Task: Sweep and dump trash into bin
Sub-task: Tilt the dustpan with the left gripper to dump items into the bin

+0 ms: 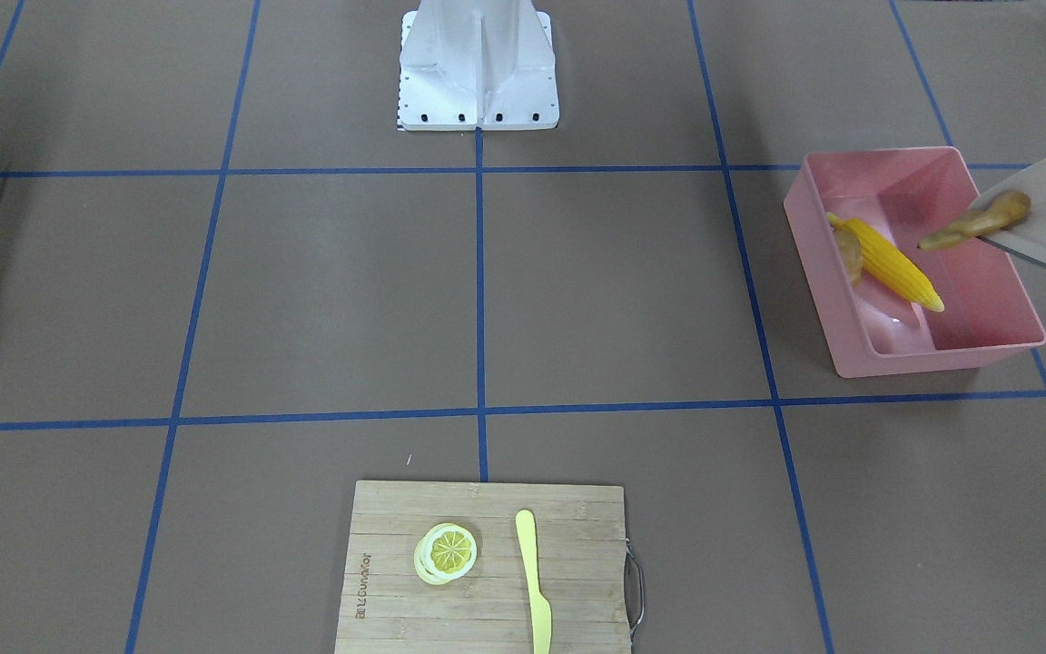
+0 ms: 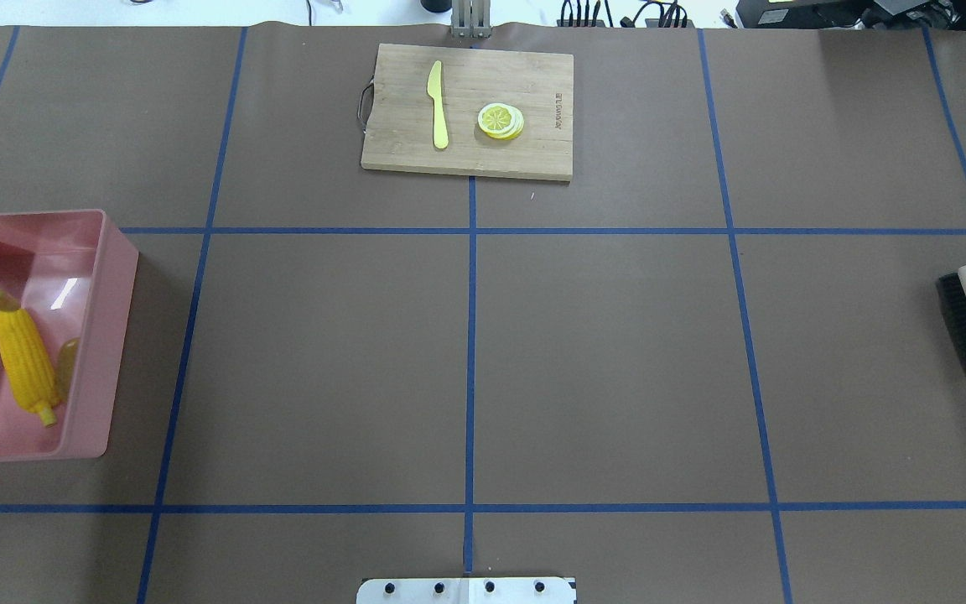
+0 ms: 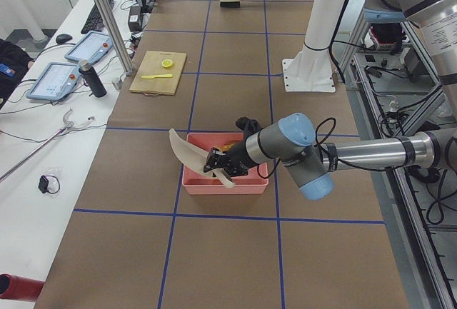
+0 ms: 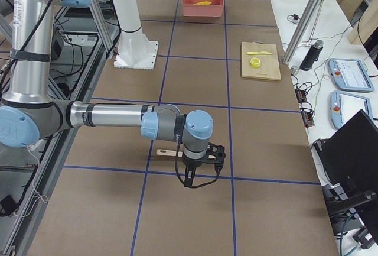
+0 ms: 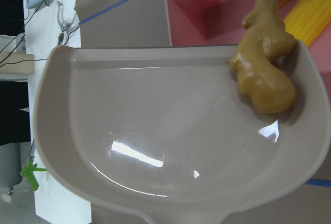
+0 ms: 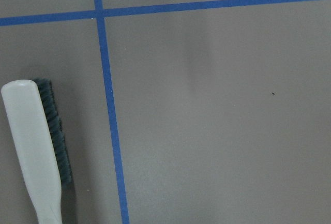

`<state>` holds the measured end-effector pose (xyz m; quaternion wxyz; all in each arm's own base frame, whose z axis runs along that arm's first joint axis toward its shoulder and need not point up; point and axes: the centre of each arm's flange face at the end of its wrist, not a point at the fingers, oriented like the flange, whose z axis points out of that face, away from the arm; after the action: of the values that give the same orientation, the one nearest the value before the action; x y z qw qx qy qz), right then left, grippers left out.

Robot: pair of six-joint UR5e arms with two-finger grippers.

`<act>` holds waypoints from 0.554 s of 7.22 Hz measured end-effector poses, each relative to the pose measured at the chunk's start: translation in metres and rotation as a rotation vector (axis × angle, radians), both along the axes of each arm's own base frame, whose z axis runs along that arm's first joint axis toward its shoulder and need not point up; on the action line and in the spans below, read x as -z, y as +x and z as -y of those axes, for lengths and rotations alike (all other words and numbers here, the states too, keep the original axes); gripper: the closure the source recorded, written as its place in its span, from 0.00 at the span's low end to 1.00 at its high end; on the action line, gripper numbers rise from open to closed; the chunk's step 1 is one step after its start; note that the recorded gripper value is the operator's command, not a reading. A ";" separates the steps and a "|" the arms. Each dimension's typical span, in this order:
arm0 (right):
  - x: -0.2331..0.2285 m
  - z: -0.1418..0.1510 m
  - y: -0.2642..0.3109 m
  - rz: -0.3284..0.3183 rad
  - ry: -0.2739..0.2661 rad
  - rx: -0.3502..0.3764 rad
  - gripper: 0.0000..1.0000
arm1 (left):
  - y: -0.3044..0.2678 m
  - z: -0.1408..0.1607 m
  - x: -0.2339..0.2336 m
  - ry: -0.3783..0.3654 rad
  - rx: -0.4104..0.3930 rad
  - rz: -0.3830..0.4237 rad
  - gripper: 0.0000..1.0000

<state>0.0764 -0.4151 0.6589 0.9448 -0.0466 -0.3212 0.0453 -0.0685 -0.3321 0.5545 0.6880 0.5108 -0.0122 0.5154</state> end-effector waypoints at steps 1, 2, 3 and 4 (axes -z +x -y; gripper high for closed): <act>0.000 0.000 0.000 0.002 -0.001 0.000 0.00 | -0.007 0.002 0.006 0.031 0.017 0.032 1.00; -0.001 -0.002 -0.001 0.004 -0.005 0.000 0.00 | -0.010 0.004 0.010 0.048 0.024 0.049 1.00; -0.002 -0.002 -0.001 0.005 -0.008 0.000 0.00 | -0.010 0.004 0.012 0.056 0.025 0.056 1.00; -0.003 -0.003 -0.001 0.005 -0.009 0.000 0.00 | -0.010 0.005 0.013 0.057 0.023 0.055 1.00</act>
<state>0.0757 -0.4123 0.6614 0.9437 -0.0508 -0.3236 0.0468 -0.0781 -0.3375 0.5416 0.6784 0.5158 -0.0517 0.5207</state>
